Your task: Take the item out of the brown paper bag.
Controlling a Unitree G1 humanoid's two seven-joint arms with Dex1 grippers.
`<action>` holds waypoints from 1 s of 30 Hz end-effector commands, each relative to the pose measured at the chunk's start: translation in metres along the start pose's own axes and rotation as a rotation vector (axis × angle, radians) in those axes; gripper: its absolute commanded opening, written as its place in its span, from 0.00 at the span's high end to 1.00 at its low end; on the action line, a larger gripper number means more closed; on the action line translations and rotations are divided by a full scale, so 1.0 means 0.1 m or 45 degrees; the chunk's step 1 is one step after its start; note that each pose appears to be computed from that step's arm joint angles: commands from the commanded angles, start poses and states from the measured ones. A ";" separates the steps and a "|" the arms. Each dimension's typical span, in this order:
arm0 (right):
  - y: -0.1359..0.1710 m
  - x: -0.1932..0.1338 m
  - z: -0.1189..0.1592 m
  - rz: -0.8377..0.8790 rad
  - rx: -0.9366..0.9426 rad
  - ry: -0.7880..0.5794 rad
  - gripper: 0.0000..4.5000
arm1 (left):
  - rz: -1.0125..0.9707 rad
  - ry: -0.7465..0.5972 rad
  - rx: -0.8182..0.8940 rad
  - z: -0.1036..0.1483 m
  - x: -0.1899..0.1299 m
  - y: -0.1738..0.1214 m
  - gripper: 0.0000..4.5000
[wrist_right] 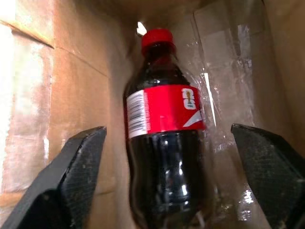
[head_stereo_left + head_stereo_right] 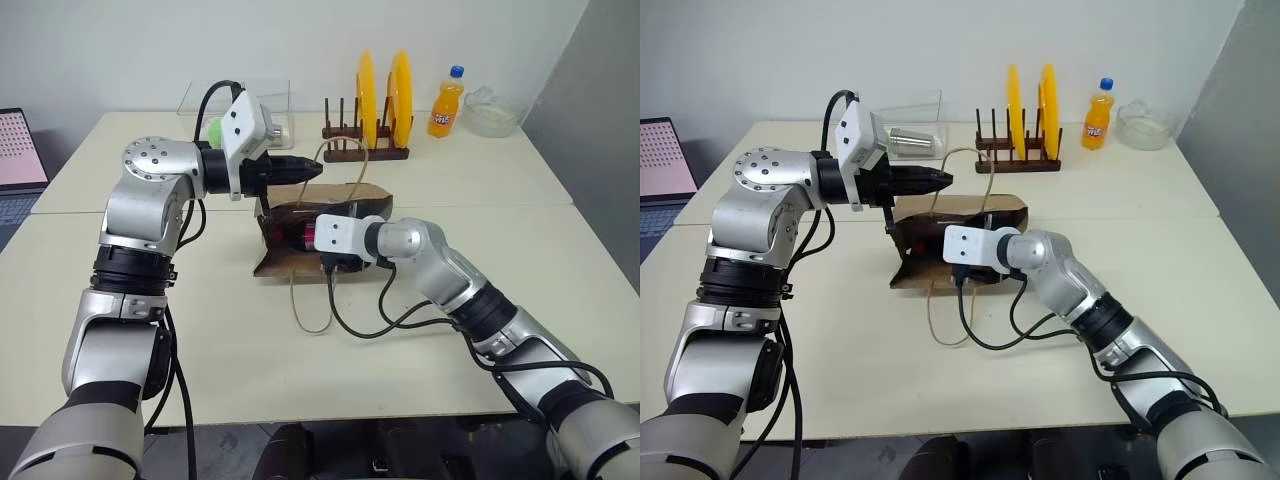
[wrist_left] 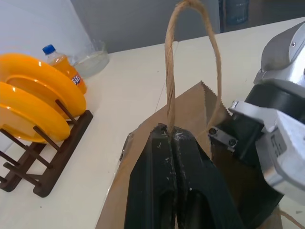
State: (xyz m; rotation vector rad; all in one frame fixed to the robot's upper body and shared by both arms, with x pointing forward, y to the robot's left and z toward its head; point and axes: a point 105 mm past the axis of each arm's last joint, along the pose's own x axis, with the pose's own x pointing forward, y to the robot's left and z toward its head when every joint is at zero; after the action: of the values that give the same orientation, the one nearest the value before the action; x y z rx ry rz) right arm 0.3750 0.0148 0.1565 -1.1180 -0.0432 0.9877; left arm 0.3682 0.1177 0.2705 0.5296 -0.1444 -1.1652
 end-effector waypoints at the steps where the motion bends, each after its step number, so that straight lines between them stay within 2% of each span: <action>1: -0.06 0.05 0.06 -0.027 -0.085 0.022 0.01 | 0.022 -0.061 0.063 0.17 -0.04 0.00 1.00; 9: -0.10 0.23 -0.12 0.020 -0.223 0.185 0.01 | 0.020 -0.063 0.056 0.16 -0.04 -0.04 1.00; 20: -0.05 0.42 -0.27 0.106 -0.244 0.300 0.01 | 0.019 -0.056 0.053 0.15 -0.04 -0.05 1.00; 23: -0.02 0.44 -0.32 0.112 -0.233 0.309 0.14 | 0.020 -0.053 0.053 0.14 -0.05 -0.05 1.00; 25: -0.03 0.44 -0.33 0.107 -0.228 0.303 0.28 | 0.022 -0.050 0.053 0.14 -0.05 -0.05 1.00; 30: -0.11 0.39 -0.15 0.061 -0.230 0.200 0.30 | 0.032 -0.027 0.058 0.08 -0.07 -0.03 1.00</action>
State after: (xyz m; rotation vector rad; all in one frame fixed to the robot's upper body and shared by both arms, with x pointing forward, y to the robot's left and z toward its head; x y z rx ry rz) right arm 0.4152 0.0266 0.1321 -1.3843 0.0544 0.9401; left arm 0.3609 0.1144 0.2682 0.5346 -0.1582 -1.1718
